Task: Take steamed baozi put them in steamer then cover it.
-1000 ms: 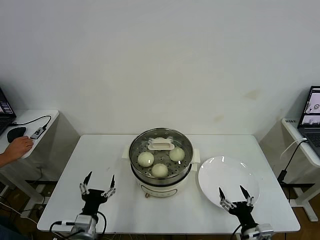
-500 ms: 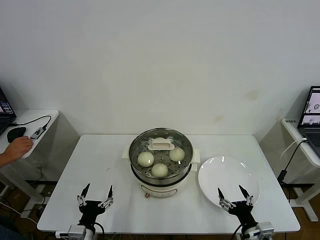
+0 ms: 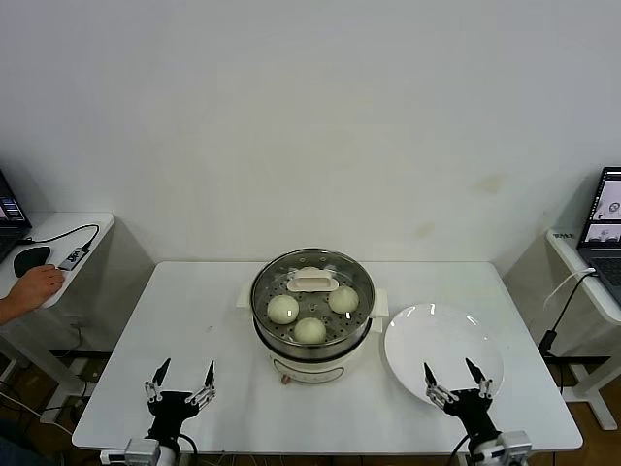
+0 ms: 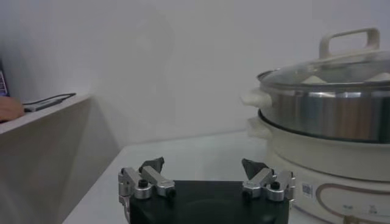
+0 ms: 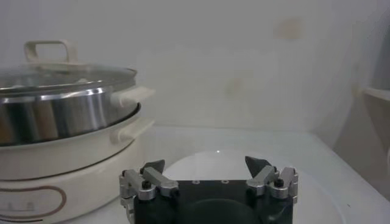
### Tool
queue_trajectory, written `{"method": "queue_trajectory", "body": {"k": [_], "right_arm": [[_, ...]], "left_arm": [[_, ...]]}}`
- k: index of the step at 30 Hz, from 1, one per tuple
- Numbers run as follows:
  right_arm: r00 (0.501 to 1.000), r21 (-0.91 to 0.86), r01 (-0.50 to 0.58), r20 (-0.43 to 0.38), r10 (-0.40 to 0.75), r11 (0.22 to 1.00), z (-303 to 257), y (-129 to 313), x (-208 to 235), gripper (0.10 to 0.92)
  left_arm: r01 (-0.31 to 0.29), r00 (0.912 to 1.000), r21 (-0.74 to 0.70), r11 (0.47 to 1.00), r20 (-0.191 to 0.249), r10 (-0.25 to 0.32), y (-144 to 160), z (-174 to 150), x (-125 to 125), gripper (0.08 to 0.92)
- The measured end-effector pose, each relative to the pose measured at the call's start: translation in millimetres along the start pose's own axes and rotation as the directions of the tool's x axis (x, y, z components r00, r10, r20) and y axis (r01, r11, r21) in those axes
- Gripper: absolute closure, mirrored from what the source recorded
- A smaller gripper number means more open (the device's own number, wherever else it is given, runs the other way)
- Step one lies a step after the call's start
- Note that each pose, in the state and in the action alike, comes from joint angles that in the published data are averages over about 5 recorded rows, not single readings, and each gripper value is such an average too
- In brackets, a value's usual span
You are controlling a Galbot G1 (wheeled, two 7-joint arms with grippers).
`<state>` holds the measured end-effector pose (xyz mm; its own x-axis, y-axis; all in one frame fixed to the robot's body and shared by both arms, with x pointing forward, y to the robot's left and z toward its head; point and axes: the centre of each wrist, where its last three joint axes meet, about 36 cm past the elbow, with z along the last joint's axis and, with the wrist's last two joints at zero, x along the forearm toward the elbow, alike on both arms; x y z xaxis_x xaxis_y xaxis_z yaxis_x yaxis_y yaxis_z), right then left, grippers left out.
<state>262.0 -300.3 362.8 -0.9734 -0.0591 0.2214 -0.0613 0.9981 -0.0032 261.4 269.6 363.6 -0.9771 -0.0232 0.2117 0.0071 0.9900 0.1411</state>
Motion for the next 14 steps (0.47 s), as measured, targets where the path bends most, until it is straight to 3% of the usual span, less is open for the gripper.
{"method": "queue_trajectory", "body": {"k": [14], "right_arm": [[1.0,0.017,-0.013,0.006,0.013,1.0,3.1,-0.3,0.2,0.2]], "left_arm": [[-0.004,1.0,-0.003,1.0,0.005,0.004,3.8,-2.4,0.2,0.177]]}}
